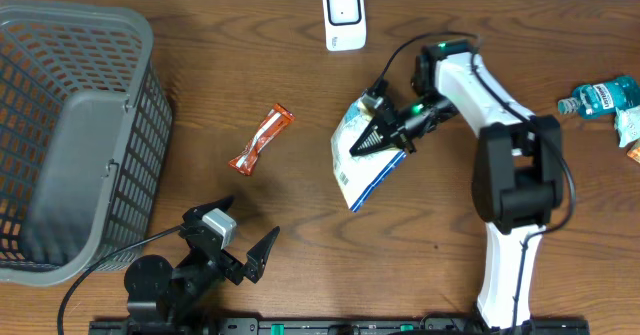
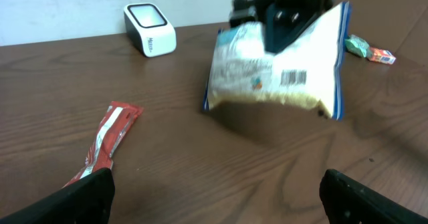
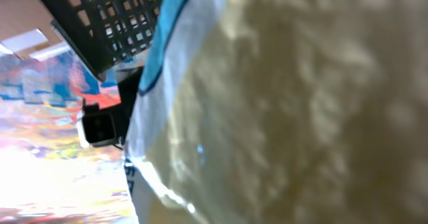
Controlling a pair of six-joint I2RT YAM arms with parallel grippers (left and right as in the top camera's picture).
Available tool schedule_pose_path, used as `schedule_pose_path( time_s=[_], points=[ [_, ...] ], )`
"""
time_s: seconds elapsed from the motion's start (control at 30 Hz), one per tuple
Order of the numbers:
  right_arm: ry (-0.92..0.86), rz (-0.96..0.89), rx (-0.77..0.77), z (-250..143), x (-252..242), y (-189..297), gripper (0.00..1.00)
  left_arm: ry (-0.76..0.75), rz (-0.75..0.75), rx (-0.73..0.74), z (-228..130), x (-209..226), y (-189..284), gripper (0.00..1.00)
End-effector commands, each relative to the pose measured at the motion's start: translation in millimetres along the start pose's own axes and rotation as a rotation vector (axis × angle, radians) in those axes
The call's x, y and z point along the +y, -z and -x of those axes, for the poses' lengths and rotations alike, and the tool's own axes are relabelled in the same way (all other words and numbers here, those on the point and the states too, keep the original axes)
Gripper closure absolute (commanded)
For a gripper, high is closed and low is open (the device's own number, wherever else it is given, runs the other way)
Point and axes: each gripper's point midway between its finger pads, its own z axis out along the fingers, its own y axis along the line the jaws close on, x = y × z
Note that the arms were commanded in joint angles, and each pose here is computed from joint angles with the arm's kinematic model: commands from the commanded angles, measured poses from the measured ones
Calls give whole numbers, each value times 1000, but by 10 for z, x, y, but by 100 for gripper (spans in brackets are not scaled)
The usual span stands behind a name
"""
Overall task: Scan the item barcode
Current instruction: 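Raise the snack bag barcode to the white scanner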
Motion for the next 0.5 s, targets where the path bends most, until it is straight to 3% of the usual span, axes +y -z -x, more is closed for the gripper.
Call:
schedule_pose_path(
  time_s=[0.0,0.47],
  points=[
    [122,-15,-50,-109,302,139,99,-21,-2,-4,5,-8,3,2],
    [240,-95,-95,-396,672,274,99,-20,-2,-4,5,-7,2,2]
  ],
)
